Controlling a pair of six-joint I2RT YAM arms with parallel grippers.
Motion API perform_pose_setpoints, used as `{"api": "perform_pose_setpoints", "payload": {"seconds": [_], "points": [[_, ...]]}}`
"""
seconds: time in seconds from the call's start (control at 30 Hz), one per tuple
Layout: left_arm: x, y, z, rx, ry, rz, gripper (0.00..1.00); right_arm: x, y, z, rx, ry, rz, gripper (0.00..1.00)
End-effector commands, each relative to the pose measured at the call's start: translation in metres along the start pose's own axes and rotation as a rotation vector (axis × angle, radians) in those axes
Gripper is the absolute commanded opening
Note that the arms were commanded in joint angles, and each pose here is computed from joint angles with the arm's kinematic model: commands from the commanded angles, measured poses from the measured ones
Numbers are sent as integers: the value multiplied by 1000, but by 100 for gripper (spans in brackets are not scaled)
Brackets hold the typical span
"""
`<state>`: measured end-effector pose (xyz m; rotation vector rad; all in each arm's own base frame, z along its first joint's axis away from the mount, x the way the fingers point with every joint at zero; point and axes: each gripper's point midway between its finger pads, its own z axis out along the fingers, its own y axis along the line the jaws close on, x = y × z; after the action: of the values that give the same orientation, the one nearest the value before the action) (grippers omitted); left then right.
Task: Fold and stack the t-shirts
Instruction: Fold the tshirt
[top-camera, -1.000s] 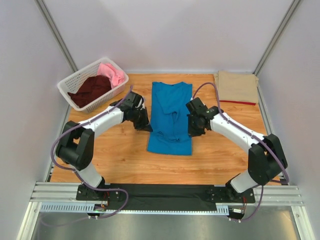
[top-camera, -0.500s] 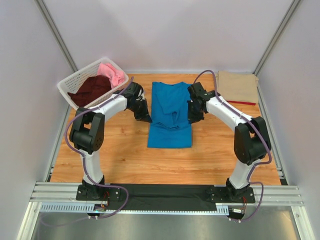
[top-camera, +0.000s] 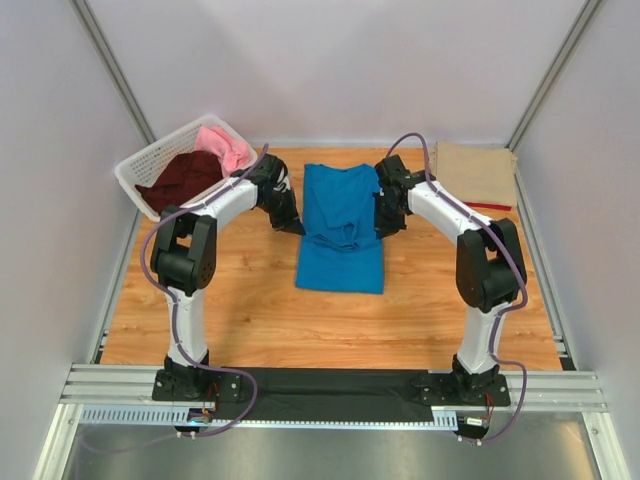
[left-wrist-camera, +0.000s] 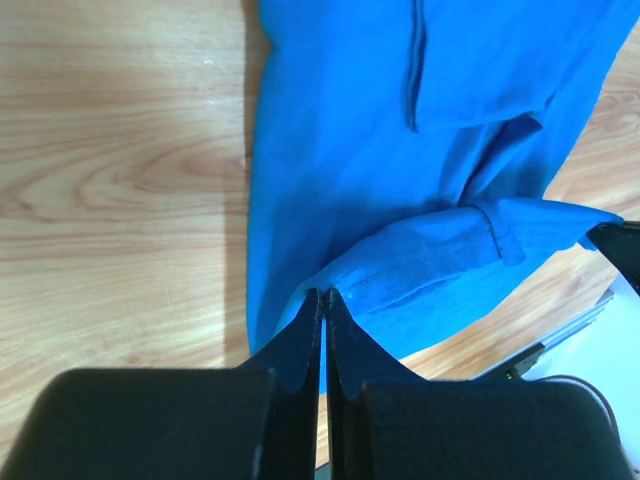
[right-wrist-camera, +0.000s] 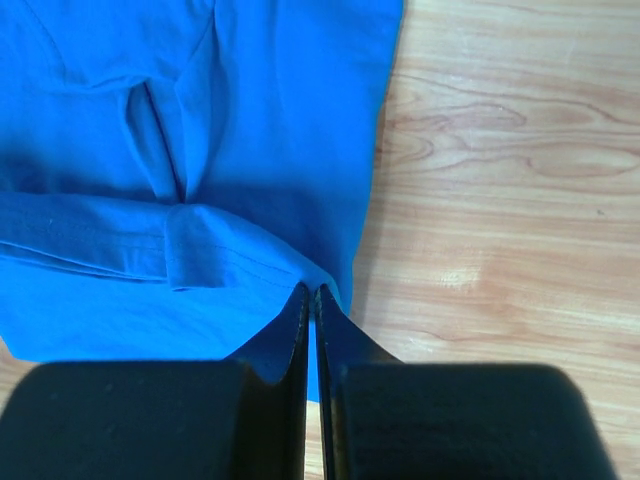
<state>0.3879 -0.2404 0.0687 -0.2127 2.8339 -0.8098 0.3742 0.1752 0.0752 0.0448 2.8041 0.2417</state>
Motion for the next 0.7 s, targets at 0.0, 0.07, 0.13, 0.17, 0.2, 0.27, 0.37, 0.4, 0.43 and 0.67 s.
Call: {"api": "perform_pose_setpoints", "payload": {"seconds": [0.0, 0.07, 0.13, 0.17, 0.2, 0.27, 0.37, 0.4, 0.43, 0.67], "points": [[-16, -3, -6, 11, -23, 9, 0, -19, 5, -3, -10, -40, -30, 0], [-19, 1, -4, 5, -18, -3, 0, -22, 3, -2, -5, -45, -25, 0], [-22, 3, 0, 10, -13, 1, 0, -24, 0, -2, 11, -49, -16, 0], [-23, 3, 1, 12, -11, 4, 0, -25, -1, -1, 16, -42, -11, 0], [-24, 1, 1, 17, -13, 9, 0, -29, -8, -1, 55, -57, -3, 0], [-24, 1, 4, 24, -6, 11, 0, -31, -9, 1, 47, -57, 4, 0], [-27, 0, 6, 26, -6, 16, 0, -32, -8, 5, 37, -52, 2, 0], [-28, -1, 4, 24, -9, 21, 0, -33, -7, 6, 35, -55, 3, 1], [-29, 0, 5, 18, -8, 21, 0, -33, -8, 8, 36, -52, 6, 1], [-51, -1, -16, -22, -71, 42, 22, -62, -13, 4, 28, -106, 62, 15]]}}
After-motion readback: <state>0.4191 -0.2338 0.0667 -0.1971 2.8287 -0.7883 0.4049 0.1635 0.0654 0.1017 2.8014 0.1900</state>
